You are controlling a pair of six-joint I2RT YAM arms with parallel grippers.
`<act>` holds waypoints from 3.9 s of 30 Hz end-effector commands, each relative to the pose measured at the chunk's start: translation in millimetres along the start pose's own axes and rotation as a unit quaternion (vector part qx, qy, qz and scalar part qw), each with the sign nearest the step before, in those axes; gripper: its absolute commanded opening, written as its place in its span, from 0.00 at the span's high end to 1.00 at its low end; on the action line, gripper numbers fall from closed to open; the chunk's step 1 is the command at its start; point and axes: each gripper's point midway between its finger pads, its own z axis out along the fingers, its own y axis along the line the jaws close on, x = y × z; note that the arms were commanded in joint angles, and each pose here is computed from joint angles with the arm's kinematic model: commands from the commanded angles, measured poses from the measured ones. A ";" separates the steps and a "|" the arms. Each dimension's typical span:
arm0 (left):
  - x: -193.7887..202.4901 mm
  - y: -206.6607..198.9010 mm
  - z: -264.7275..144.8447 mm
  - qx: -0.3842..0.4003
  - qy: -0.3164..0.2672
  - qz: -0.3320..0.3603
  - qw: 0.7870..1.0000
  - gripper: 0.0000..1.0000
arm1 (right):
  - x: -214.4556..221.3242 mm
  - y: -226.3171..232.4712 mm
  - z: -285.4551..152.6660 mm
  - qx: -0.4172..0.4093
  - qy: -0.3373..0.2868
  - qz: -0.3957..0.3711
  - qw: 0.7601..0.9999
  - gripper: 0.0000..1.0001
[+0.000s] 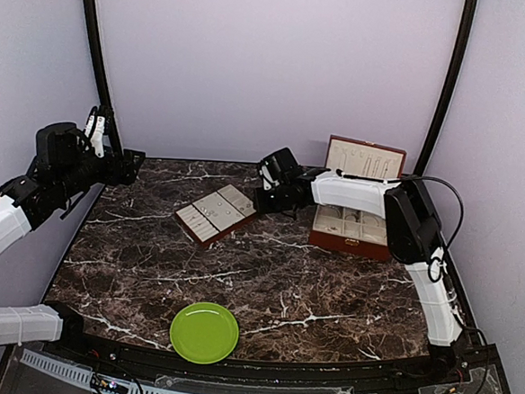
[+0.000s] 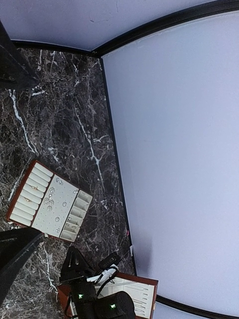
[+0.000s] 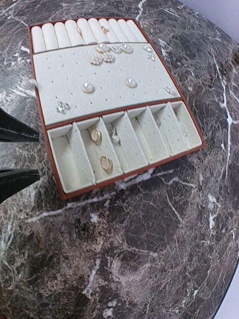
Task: Organize the mixed jewelry
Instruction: Move to the center of the board in the compartment layer.
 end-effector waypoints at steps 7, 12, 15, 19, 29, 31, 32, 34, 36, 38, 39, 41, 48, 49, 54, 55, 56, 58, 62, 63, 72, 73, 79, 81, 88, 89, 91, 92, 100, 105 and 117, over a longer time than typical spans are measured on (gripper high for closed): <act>-13.6 -7.0 -8.6 0.020 -0.025 -0.011 0.999 0.01 | -16.8 -7.0 12.6 -0.041 0.008 -0.014 0.999 0.79; -14.0 -8.1 -8.6 0.023 -0.025 -0.012 0.999 0.01 | -14.6 -9.7 20.7 -0.042 0.015 -0.029 0.999 0.78; -13.9 -8.3 -8.3 0.024 -0.025 -0.012 0.999 0.01 | -13.3 -14.3 27.0 -0.035 0.020 -0.031 0.999 0.78; -13.7 -8.2 -8.0 0.023 -0.024 -0.013 0.999 0.01 | -15.5 -17.5 31.2 -0.029 0.018 -0.034 0.999 0.78; -12.5 -8.1 -7.0 0.023 -0.023 -0.013 0.999 0.01 | -14.4 -25.6 40.0 -0.016 0.018 -0.045 0.999 0.78; -12.0 -7.8 -6.8 0.022 -0.023 -0.013 0.999 0.01 | -9.8 -27.1 43.7 -0.015 0.023 -0.047 0.999 0.78; -12.4 -7.9 -7.0 0.022 -0.023 -0.013 0.999 0.01 | -8.1 -27.3 45.1 -0.016 0.025 -0.049 0.998 0.78; -11.8 -7.6 -6.8 0.021 -0.022 -0.013 0.999 0.01 | -5.5 -27.4 47.1 -0.017 0.029 -0.054 0.998 0.78; -12.2 -7.5 -6.8 0.021 -0.023 -0.013 0.999 0.01 | -2.8 -29.1 48.8 -0.016 0.032 -0.059 0.998 0.78; -11.5 -7.4 -6.3 0.021 -0.022 -0.012 0.999 0.01 | -1.8 -29.8 49.4 -0.015 0.034 -0.062 0.997 0.79; -10.9 -7.3 -5.9 0.021 -0.021 -0.013 0.999 0.01 | -1.5 -30.1 49.5 -0.014 0.034 -0.064 0.997 0.79; -10.8 -7.1 -5.9 0.020 -0.021 -0.012 1.000 0.01 | -1.6 -31.4 49.1 -0.010 0.034 -0.065 0.997 0.82; -10.6 -7.1 -5.4 0.020 -0.020 -0.012 1.000 0.01 | -0.8 -32.4 41.3 -0.008 0.031 -0.068 0.997 0.91; -10.6 -7.1 -5.4 0.020 -0.020 -0.012 1.000 0.01 | -0.9 -31.8 39.2 -0.008 0.031 -0.070 0.997 0.92; -11.1 -7.4 -5.9 0.021 -0.021 -0.012 0.999 0.01 | 0.2 -30.6 28.0 -0.003 0.032 -0.073 0.997 0.98; -11.5 -7.4 -6.3 0.021 -0.022 -0.012 0.999 0.01 | 3.3 -30.8 26.6 0.000 0.035 -0.075 0.997 0.99; -11.4 -7.4 -6.3 0.021 -0.022 -0.013 0.999 0.01 | 4.1 -30.6 23.8 0.003 0.036 -0.075 0.997 1.00; -12.2 -7.4 -7.0 0.021 -0.023 -0.013 0.999 0.01 | 5.5 -30.2 18.1 0.011 0.036 -0.076 0.996 1.00; -13.1 -7.4 -8.0 0.021 -0.025 -0.013 0.999 0.01 | 8.3 -33.1 4.4 0.045 0.030 -0.068 0.996 1.00; -13.0 -7.5 -7.9 0.022 -0.025 -0.013 0.999 0.01 | 9.6 -34.0 1.0 0.052 0.028 -0.064 0.996 1.00; -14.8 -7.2 -9.8 0.021 -0.028 -0.014 0.999 0.01 | 31.4 -37.5 -34.3 0.090 0.024 -0.021 0.995 1.00; -14.9 -7.1 -9.9 0.021 -0.029 -0.014 0.999 0.01 | 36.4 -38.0 -36.6 0.094 0.025 -0.019 0.995 1.00; -14.5 -6.8 -9.7 0.020 -0.029 -0.014 0.999 0.01 | 59.8 -34.0 -50.5 0.111 0.032 -0.005 0.993 1.00; -13.5 -6.8 -9.1 0.020 -0.027 -0.013 0.999 0.01 | 68.2 -34.4 -54.3 0.118 0.033 0.001 0.992 1.00; -11.7 -6.4 -7.0 0.018 -0.024 -0.013 0.999 0.01 | 101.7 -40.1 -70.8 0.152 0.037 0.037 0.987 1.00; -11.4 -6.0 -6.7 0.017 -0.023 -0.013 0.999 0.01 | 105.4 -40.8 -75.4 0.158 0.035 0.041 0.986 1.00; -10.8 -5.7 -6.2 0.016 -0.022 -0.013 1.000 0.01 | 115.3 -41.6 -81.8 0.165 0.037 0.052 0.984 1.00; -10.8 -5.6 -6.1 0.016 -0.023 -0.013 1.000 0.01 | 120.1 -41.3 -85.2 0.166 0.036 0.059 0.984 1.00; -11.8 -5.2 -7.2 0.015 -0.025 -0.013 1.000 0.01 | 165.9 -39.2 -108.6 0.198 0.043 0.103 0.974 1.00; -12.1 -5.2 -8.0 0.015 -0.026 -0.013 0.999 0.01 | 183.9 -34.4 -120.3 0.199 0.038 0.121 0.972 1.00; -5.0 -2.5 -1.3 0.006 -0.014 -0.009 1.000 0.01 | 174.1 -18.3 -137.4 0.157 0.010 0.136 0.978 0.72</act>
